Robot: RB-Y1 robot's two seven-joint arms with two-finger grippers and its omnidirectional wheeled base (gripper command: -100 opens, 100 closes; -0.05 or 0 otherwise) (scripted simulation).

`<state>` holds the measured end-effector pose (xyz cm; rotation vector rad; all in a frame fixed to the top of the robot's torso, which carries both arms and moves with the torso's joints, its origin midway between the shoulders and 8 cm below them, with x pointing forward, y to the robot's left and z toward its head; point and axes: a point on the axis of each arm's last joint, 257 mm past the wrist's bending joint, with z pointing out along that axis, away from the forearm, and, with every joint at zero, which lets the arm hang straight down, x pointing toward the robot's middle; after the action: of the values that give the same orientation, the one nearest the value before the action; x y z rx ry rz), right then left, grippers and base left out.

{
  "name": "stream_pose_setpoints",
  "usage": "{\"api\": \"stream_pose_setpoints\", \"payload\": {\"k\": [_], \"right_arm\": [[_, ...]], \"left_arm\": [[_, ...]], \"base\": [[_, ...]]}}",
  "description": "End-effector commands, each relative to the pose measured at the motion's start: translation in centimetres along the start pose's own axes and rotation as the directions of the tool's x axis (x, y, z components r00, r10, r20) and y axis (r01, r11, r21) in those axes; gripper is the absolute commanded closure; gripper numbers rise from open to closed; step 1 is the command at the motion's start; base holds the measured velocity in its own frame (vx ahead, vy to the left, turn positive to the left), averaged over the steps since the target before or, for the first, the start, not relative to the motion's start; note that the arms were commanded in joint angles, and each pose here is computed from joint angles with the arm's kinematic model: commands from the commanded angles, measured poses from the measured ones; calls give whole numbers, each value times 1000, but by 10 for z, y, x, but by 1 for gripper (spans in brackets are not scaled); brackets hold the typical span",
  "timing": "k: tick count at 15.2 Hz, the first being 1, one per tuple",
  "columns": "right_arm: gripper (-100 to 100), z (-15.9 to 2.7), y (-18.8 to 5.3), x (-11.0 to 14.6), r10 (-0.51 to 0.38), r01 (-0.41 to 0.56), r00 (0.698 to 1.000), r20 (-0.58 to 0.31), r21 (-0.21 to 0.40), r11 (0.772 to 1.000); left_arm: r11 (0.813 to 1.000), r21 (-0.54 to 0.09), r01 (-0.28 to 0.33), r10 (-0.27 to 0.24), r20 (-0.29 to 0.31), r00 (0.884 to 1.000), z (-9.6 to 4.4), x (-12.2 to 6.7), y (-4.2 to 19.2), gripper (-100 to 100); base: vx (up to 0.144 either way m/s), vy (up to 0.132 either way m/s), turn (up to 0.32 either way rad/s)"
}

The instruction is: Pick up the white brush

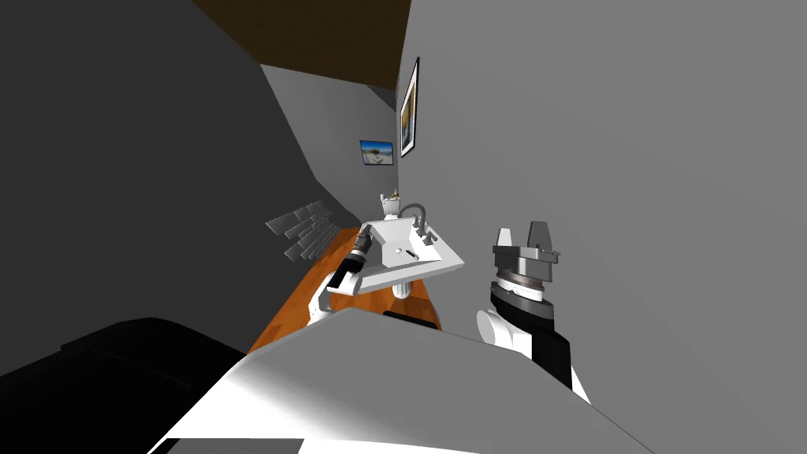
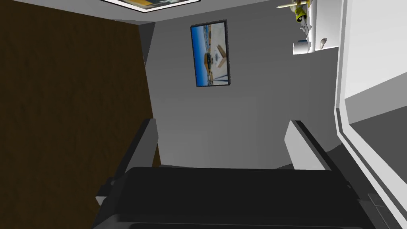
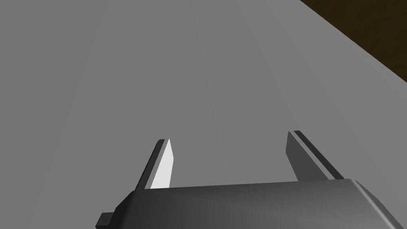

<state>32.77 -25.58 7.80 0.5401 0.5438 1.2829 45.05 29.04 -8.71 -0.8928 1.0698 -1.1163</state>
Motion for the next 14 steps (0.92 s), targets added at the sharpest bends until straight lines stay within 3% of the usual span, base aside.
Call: {"api": "stream_pose_setpoints", "payload": {"k": [1, 6, 7, 13, 14], "right_arm": [[0, 0, 0, 0, 0, 0, 1000, 0, 0, 1000], [0, 0, 0, 0, 0, 0, 1000, 0, 0, 1000], [0, 0, 0, 0, 0, 0, 1000, 0, 0, 1000], [0, 0, 0, 0, 0, 0, 1000, 0, 0, 1000], [0, 0, 0, 0, 0, 0, 1000, 0, 0, 1000]], "left_arm": [[999, -41, 14, -14, -14, 1000, 7, 7, 12, -100], [991, -131, 25, -29, -29, 999, 13, 14, 36, -100], [987, -156, 37, -43, -39, 998, 19, 20, 44, -100], [966, -253, 44, -59, -52, 997, 21, 28, 71, -100], [958, -283, 54, -75, -62, 995, 27, 35, 79, -100]], "base": [[32, 13, -88], [37, 18, -83], [36, 18, -108], [32, 19, -72], [32, 13, -65]]}}
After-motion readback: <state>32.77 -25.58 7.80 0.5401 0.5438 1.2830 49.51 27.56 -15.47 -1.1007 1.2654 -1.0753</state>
